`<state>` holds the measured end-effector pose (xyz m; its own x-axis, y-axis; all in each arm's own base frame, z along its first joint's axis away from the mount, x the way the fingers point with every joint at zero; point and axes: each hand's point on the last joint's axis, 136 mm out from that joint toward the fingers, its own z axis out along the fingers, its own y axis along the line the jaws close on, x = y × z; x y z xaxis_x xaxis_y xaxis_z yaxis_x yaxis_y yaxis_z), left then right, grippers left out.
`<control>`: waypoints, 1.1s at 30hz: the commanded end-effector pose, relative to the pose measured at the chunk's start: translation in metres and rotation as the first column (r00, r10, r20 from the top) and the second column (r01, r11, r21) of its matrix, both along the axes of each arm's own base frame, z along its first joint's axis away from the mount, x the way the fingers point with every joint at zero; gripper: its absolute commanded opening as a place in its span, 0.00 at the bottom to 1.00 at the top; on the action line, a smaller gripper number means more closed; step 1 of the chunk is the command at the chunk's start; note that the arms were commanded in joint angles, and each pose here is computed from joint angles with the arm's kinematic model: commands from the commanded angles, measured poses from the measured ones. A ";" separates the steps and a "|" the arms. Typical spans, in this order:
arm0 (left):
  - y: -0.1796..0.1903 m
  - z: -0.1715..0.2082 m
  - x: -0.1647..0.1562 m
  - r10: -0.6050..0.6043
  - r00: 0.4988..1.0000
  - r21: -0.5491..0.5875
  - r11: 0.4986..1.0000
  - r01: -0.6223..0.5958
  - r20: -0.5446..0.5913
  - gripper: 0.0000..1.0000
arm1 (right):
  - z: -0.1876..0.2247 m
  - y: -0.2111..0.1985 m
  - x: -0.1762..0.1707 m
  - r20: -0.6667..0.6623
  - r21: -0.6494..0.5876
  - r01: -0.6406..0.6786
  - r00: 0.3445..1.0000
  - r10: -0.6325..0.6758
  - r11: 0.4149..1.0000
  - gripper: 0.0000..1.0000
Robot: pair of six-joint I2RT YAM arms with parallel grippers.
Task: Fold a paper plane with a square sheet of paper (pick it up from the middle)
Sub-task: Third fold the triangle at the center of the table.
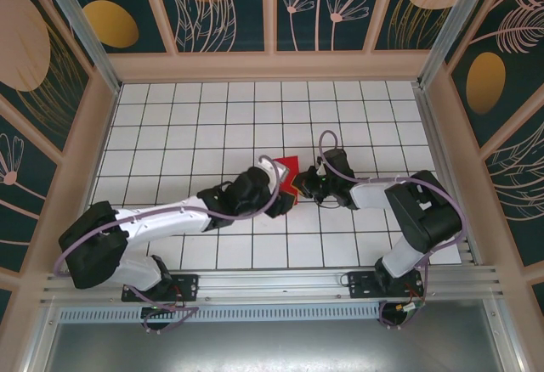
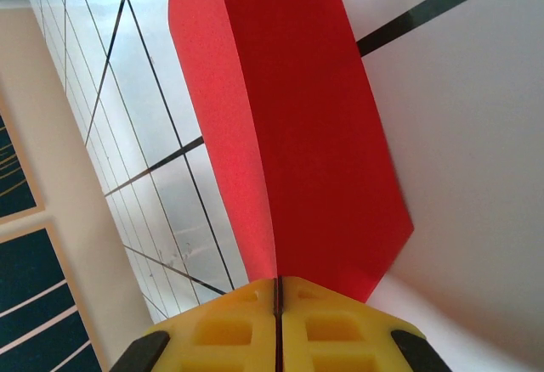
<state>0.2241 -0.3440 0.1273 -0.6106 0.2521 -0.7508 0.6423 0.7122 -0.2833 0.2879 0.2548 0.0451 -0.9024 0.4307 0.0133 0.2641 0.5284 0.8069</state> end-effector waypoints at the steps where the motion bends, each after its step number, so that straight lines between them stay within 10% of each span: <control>1: 0.007 -0.018 0.007 0.031 0.993 0.158 0.986 -0.048 0.110 0.58 | 0.007 0.005 0.006 0.000 0.011 0.007 1.000 -0.007 1.000 0.09; 16: -0.022 -0.052 0.001 -0.067 0.982 0.352 0.936 0.001 0.176 0.59 | 0.002 0.007 0.005 -0.009 -0.003 -0.015 1.000 0.015 1.000 0.10; 33: -0.017 -0.039 0.008 -0.034 0.973 0.344 0.938 -0.048 0.227 0.03 | 0.003 0.007 0.006 -0.002 -0.015 -0.030 1.000 0.030 0.999 0.11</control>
<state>0.2288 -0.3603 0.0755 -0.4533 0.5328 -0.7146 0.6704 0.7322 0.1207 0.2910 0.2574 0.0440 -0.9066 0.4215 0.0207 0.2701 0.5419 0.7958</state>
